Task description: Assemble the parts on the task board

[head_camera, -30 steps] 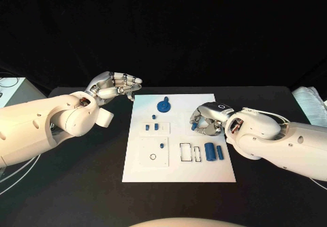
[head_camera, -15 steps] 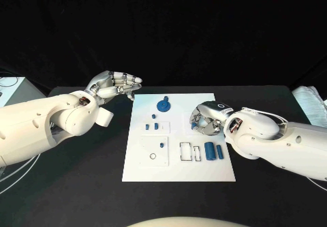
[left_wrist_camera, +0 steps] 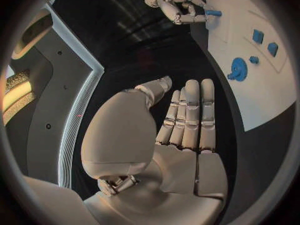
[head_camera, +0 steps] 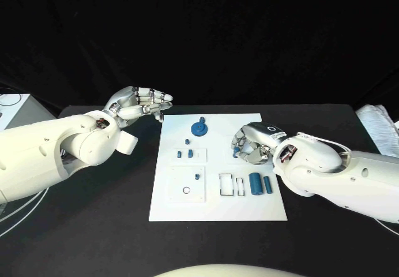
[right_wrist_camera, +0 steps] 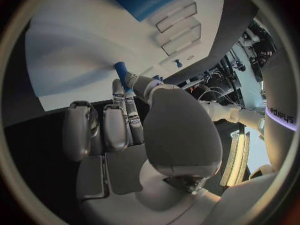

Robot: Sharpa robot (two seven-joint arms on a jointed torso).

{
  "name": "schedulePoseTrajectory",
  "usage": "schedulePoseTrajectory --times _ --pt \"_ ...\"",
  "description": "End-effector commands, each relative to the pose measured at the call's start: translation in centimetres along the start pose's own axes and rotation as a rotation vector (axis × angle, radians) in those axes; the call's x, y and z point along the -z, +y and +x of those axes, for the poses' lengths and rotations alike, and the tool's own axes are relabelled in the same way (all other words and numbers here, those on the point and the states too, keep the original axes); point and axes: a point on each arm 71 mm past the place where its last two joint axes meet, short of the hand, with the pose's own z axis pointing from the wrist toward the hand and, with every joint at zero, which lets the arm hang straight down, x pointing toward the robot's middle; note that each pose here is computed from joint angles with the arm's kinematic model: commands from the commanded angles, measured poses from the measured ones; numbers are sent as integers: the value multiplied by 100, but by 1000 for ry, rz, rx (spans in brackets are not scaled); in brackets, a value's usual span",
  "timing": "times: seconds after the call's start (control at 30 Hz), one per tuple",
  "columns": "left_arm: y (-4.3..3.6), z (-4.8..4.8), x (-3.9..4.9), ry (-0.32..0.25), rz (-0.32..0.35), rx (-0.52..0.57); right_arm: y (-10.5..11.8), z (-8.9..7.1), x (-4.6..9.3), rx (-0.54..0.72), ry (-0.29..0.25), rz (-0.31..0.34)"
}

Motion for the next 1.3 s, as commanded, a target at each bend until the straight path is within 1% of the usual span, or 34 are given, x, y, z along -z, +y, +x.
schedulePoseTrajectory --times 0.03,0.17,0.27,0.43,0.53,0.67,0.83,0.97,1.3 --pt "-7 16 -8 12 5 10 47 -87 17 -23 -59 -9" --pt "-5 19 -13 14 5 10 148 -184 61 -66 -97 -35" --pt "-4 24 -18 16 5 11 256 -229 91 -96 -113 -62" --pt "-3 30 -26 17 5 12 459 -243 113 -132 -113 -112" --pt "-2 30 -30 17 5 13 606 -213 99 -149 -102 -149" --pt "0 39 -41 19 5 15 802 -117 65 -169 -84 -200" --pt "4 48 -57 21 5 19 992 22 24 -184 -61 -252" --pt "9 56 -73 23 5 21 1134 198 -11 -195 -27 -293" --pt "13 73 -86 28 5 24 1253 526 -37 -190 52 -316"
